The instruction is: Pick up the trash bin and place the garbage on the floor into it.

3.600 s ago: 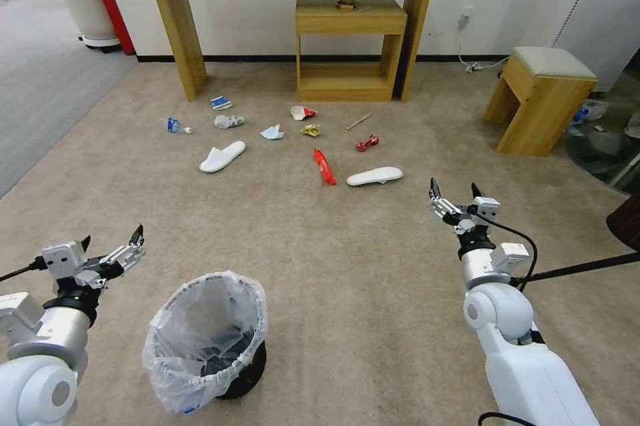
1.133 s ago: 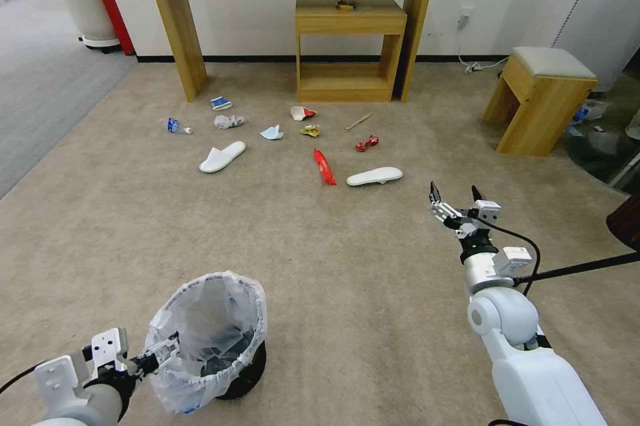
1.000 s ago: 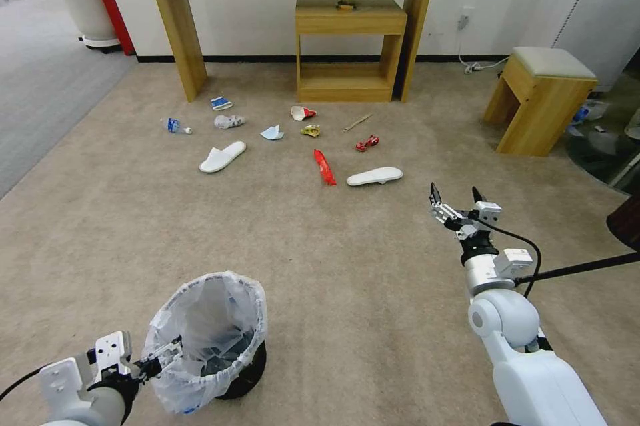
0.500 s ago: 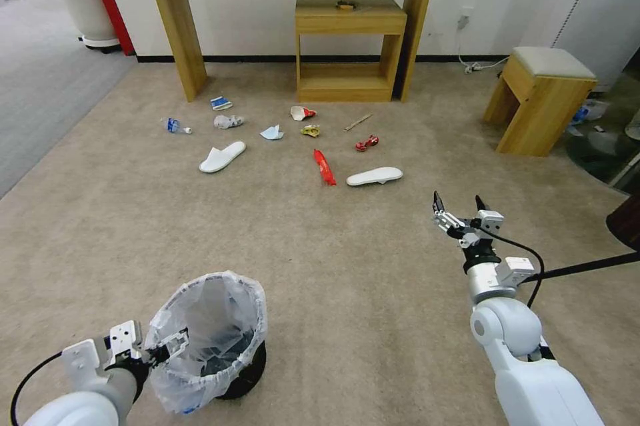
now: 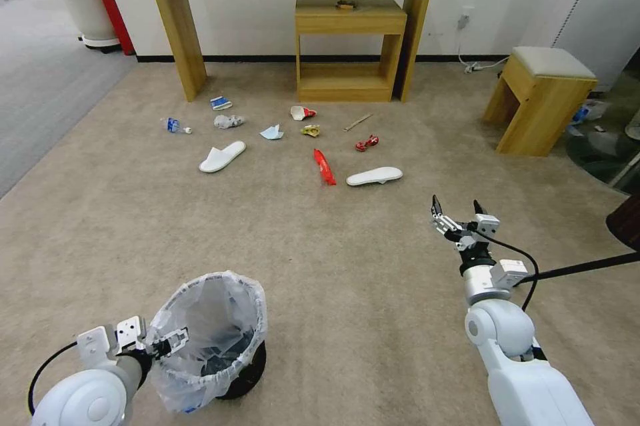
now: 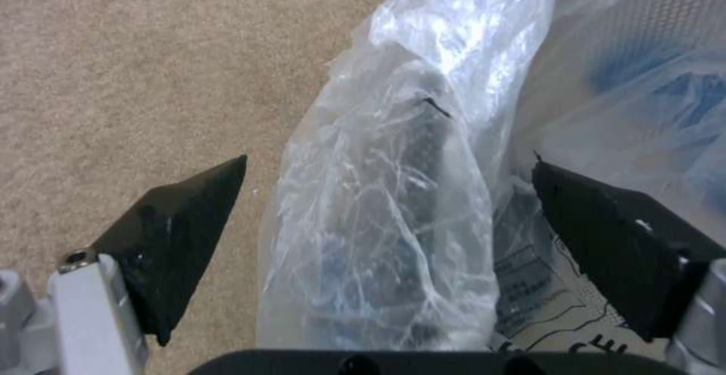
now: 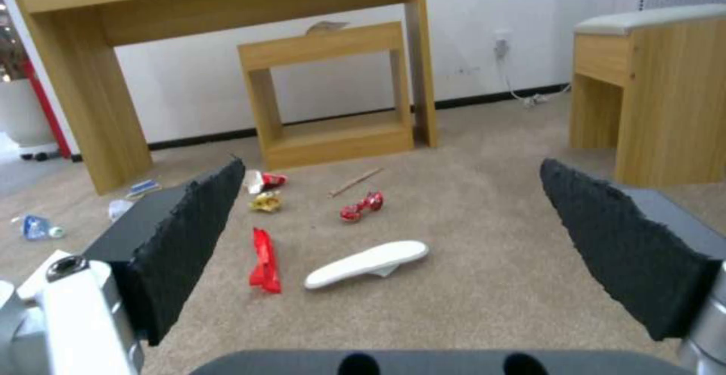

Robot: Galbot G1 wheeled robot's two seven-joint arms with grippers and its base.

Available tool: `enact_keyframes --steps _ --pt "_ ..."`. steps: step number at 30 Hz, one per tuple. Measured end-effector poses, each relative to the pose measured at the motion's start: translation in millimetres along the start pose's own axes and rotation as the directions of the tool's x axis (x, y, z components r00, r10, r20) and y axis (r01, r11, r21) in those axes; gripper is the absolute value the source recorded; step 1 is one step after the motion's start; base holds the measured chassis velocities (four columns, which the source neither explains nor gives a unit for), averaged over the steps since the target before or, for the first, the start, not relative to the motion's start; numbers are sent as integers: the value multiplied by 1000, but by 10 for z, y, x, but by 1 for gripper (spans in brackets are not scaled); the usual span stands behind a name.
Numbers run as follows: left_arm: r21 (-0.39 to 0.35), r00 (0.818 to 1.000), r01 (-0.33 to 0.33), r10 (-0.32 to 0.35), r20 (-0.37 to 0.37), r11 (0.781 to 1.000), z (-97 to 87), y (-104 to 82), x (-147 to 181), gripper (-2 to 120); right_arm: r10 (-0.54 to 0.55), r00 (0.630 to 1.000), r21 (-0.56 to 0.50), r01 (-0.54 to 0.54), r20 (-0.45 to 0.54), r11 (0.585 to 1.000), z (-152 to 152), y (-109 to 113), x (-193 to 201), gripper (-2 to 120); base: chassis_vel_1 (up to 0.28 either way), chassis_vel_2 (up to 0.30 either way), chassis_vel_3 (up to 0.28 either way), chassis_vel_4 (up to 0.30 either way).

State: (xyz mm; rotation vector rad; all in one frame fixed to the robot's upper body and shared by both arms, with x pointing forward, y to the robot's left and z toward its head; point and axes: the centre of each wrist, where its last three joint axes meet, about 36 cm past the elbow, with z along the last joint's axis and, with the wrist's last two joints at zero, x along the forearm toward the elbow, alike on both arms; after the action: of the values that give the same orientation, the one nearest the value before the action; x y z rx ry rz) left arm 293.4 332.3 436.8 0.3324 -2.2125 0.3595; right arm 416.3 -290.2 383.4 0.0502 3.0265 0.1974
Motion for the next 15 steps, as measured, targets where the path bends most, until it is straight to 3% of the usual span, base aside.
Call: enact_keyframes --steps 15 --pt "4 1000 -4 4 -21 1000 4 -61 -76 96 12 1000 1 -12 -2 1000 75 -1 1 100 0 0 0 0"
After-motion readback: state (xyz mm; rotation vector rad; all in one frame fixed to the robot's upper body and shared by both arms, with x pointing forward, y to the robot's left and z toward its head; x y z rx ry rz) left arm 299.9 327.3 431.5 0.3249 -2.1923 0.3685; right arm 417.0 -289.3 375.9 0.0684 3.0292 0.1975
